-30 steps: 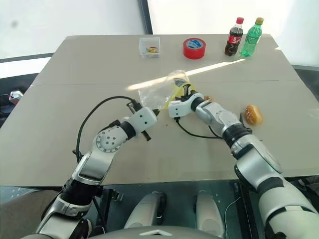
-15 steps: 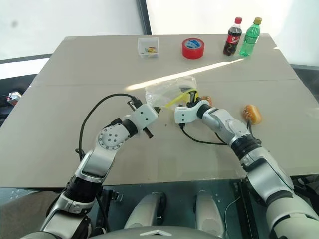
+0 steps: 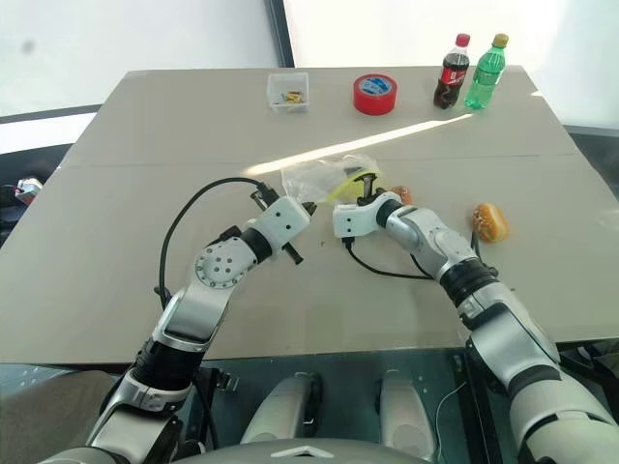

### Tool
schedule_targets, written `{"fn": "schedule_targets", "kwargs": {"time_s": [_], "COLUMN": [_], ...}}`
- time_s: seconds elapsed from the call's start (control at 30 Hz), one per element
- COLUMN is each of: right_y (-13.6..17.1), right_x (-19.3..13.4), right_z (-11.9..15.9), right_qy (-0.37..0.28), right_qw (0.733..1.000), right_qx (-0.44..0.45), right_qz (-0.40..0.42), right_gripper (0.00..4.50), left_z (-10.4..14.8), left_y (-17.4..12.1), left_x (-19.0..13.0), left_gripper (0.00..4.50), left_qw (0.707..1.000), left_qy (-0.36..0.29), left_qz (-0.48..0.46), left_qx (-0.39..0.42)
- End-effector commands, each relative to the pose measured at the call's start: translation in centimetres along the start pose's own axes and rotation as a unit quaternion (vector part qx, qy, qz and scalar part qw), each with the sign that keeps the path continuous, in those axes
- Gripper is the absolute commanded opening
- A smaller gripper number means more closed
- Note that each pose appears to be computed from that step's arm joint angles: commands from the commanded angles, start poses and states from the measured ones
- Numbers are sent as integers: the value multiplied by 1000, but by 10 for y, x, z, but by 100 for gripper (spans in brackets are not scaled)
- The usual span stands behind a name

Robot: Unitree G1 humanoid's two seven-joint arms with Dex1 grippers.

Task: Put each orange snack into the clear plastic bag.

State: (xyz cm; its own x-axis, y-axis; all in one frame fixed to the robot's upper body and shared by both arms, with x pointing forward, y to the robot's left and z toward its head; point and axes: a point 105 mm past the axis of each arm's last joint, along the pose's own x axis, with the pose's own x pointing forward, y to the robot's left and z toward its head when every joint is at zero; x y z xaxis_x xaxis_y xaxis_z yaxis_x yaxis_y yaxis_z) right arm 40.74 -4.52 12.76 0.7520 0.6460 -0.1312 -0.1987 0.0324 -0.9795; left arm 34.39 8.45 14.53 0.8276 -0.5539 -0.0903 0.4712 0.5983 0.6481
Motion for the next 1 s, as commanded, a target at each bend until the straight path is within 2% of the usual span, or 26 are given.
{"fn": "schedule_targets", "kwargs": {"time_s": [0.03,0.23,0.47,0.6,0.73,0.83,1.0], "right_y": [-3,-6,-30,-35,-34,-29,-25], "right_x": [-4,-10,-31,-53,-77,-90,-87], "right_z": [2,2,-4,2,-18,-42,-58], "right_qy": [-5,-1,6,-18,22,76,123], "right_qw": [1000,1000,999,997,981,947,860], "right_qx": [10,9,21,75,189,307,487], "right_qz": [-10,-14,-37,-32,-35,-48,-92], "right_gripper": [366,366,366,366,366,366,366], "left_z": [9,7,2,-3,-5,-7,-8], "left_y": [7,8,9,12,13,13,12], "left_x": [1,1,-2,-4,-6,-7,-8], "left_gripper": [0,0,0,0,0,0,0], "left_qw": [1000,1000,1000,999,999,999,999], "left_qy": [-17,-12,0,7,11,13,15], "left_qz": [16,23,26,31,33,33,32], "left_qx": [9,8,13,17,18,17,15]}}
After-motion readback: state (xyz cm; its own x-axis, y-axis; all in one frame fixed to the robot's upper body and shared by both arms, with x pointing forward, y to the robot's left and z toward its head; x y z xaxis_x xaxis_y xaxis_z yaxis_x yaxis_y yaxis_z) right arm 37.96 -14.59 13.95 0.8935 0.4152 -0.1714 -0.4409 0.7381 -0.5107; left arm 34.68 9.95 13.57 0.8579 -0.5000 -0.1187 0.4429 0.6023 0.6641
